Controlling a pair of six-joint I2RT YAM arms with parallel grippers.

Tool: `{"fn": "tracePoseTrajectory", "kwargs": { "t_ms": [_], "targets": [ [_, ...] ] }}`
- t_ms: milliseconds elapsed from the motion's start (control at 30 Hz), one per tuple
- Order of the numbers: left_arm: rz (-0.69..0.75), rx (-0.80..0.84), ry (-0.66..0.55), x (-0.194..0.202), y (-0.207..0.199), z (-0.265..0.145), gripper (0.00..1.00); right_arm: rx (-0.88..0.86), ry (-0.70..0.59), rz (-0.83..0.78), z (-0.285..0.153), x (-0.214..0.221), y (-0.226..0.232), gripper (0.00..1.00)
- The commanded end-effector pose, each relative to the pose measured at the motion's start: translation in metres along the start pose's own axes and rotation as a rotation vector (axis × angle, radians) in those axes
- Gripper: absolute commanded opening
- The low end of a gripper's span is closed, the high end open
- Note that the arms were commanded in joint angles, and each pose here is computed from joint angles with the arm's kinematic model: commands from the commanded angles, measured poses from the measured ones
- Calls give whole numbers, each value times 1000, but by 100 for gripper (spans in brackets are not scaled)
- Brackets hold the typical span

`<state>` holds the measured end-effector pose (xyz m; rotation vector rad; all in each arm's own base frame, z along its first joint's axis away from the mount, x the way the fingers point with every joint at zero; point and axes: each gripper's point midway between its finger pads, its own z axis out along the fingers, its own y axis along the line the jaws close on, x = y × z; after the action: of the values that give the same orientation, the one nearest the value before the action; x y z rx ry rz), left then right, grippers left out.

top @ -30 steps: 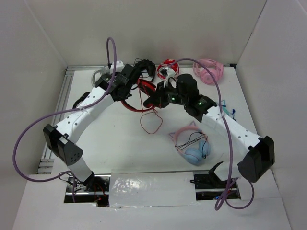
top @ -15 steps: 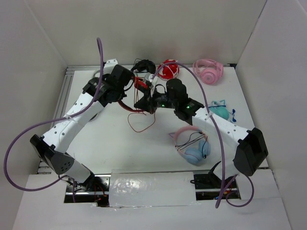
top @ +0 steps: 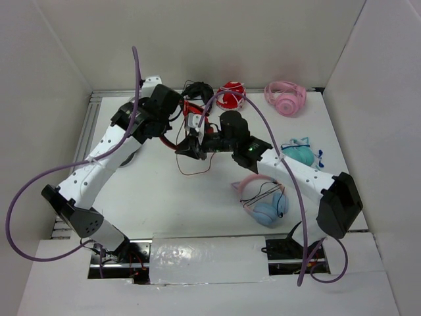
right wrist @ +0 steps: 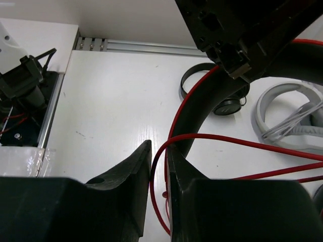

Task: Wrap the headphones

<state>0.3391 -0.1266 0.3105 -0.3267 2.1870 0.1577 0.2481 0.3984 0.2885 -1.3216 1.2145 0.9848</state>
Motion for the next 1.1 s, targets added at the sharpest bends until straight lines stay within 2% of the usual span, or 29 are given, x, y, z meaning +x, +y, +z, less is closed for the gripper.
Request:
{"fn": "tracePoseTrajectory", "kwargs": {
  "t_ms": [0,167,267,300,400,533,700,767,867,1067],
  "targets": [
    [-436,217,-344,-116,-35,-41,0,-294,52,105,7,23,75,25],
    [-426,225,-388,-126,-30,-49,0,-235,61,94,-5,26,77,23],
    [-425,234,-404,-128,-29,-51,0,-166,28,62,-16,21,75,11],
    [-418,233,-401,-125,-30,-49,0,-137,-9,53,-17,11,71,0],
    [-420,233,-394,-121,-31,-47,0,-41,-69,34,-30,-7,63,0],
    [-435,224,-351,-110,-34,-40,0,-67,-62,16,-33,-15,68,0],
    [-468,256,-354,-117,-34,-51,0,-163,-34,47,-28,13,87,2],
    [-473,285,-374,-124,-33,-60,0,-207,-65,32,-29,14,96,2],
    [-478,341,-419,-139,-33,-77,0,-261,-76,34,-28,27,112,9],
    [-489,412,-445,-151,-35,-99,0,-307,-39,76,-5,51,117,11]
  ]
}}
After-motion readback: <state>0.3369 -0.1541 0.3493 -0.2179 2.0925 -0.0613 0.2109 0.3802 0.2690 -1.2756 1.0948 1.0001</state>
